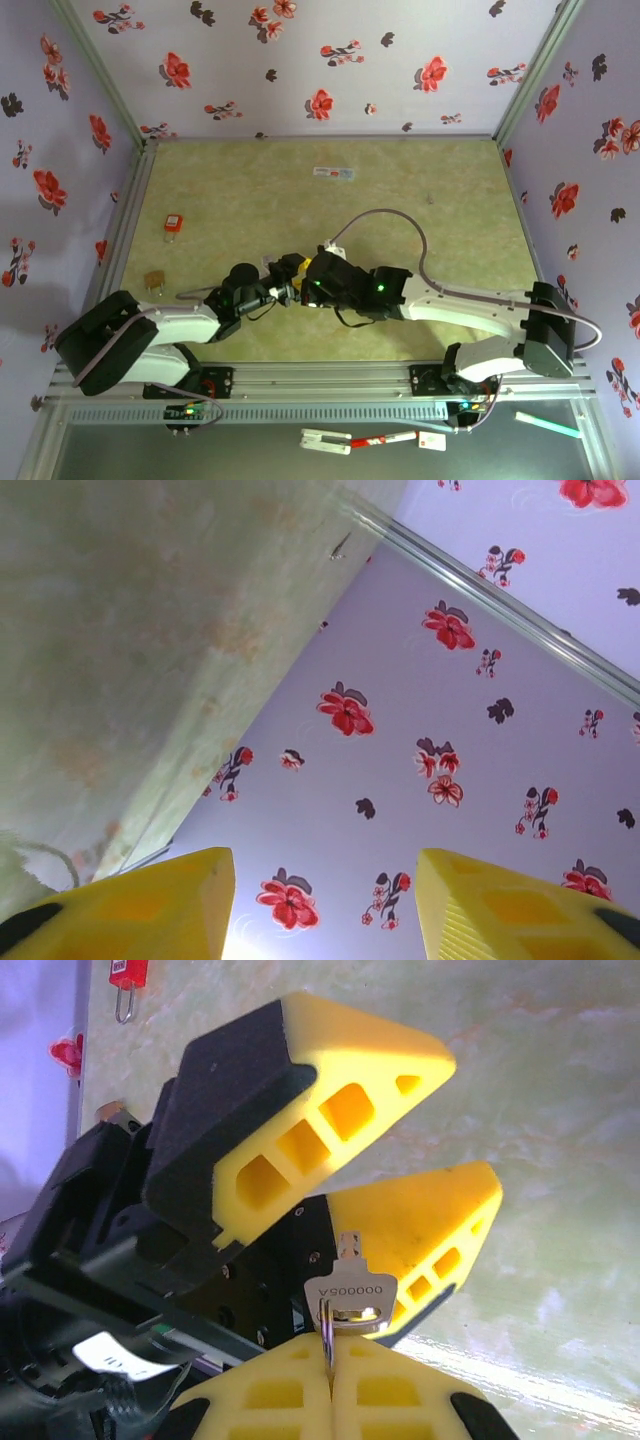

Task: Unlock with the key

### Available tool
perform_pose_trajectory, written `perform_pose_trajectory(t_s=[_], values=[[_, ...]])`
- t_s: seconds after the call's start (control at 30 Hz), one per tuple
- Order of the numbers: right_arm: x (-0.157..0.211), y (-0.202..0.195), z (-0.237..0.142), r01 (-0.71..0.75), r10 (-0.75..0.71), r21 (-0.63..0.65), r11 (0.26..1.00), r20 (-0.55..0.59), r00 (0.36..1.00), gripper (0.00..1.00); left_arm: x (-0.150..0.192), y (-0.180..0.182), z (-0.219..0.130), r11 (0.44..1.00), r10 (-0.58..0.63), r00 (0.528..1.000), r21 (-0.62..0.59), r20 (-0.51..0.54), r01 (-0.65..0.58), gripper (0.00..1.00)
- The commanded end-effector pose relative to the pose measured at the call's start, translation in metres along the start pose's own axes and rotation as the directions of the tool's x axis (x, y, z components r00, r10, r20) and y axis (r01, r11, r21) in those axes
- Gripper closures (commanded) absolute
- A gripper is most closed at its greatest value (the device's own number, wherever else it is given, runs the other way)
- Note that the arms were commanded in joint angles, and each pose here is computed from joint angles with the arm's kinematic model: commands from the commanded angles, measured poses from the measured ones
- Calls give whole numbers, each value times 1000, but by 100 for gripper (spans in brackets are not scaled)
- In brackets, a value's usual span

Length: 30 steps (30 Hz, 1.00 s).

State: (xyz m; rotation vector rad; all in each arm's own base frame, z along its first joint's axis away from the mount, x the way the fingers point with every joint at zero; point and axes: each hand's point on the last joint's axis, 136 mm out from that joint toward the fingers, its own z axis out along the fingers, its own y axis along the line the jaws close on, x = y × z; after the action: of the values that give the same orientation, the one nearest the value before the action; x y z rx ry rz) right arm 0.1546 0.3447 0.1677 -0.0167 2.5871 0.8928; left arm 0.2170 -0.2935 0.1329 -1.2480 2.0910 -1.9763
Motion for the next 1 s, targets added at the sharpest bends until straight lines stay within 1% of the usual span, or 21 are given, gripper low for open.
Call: perform_pose_trajectory(t_s=[0.0, 0.27, 0.4, 0.47, 0.53, 0.57, 0.67, 0.77, 0.8, 0.83, 0.87, 0.9, 0.93, 0.97], values=[[-4, -3, -9, 19, -19, 2, 1000, 38, 999, 100, -2, -9, -5, 999, 3, 1000, 43, 11, -3, 53], [-3, -5, -9, 29, -29, -2, 1000, 35, 999, 100, -4, -9, -4, 999, 13, 1000, 39, 14, -13, 68], [-2, -7, -10, 33, -33, -2, 999, 38, 999, 100, -4, -9, -4, 999, 19, 1000, 38, 16, -20, 79], [-2, -10, -12, 38, -38, 5, 999, 43, 998, 100, -6, -9, -5, 999, 27, 999, 42, 21, -28, 86], [-2, -14, -14, 44, -44, 12, 999, 43, 998, 100, -6, -10, -5, 998, 38, 999, 47, 21, -39, 97], [-1, -14, -14, 47, -47, 10, 999, 38, 998, 100, -6, -11, -5, 998, 47, 999, 46, 22, -48, 100], [-3, -11, -18, 43, -42, -8, 999, 43, 998, 100, -5, -13, -3, 996, 84, 996, 33, 22, -85, 100], [-10, 4, -23, 11, -4, -100, 995, 72, 997, 100, -2, -20, -1, 989, 146, 989, 28, 26, -147, 100], [-15, 8, -24, -2, 12, -128, 992, 84, 996, 92, 2, -30, 0, 983, 179, 984, 38, 26, -180, 100], [-19, 11, -27, -16, 30, -148, 989, 95, 995, 78, 4, -36, 0, 976, 211, 977, 44, 29, -212, 100], [-24, 13, -31, -29, 48, -172, 985, 109, 993, 61, 3, -42, -1, 966, 251, 967, 44, 42, -253, 100], [-29, 16, -36, -47, 73, -202, 978, 124, 990, 48, 2, -48, -3, 953, 296, 953, 41, 55, -299, 100], [-34, 18, -41, -65, 98, -230, 971, 137, 986, 41, 2, -55, -6, 937, 343, 937, 42, 69, -346, 100], [-39, 20, -47, -89, 132, -266, 960, 148, 980, 35, 2, -63, -8, 912, 405, 910, 34, 85, -409, 100]])
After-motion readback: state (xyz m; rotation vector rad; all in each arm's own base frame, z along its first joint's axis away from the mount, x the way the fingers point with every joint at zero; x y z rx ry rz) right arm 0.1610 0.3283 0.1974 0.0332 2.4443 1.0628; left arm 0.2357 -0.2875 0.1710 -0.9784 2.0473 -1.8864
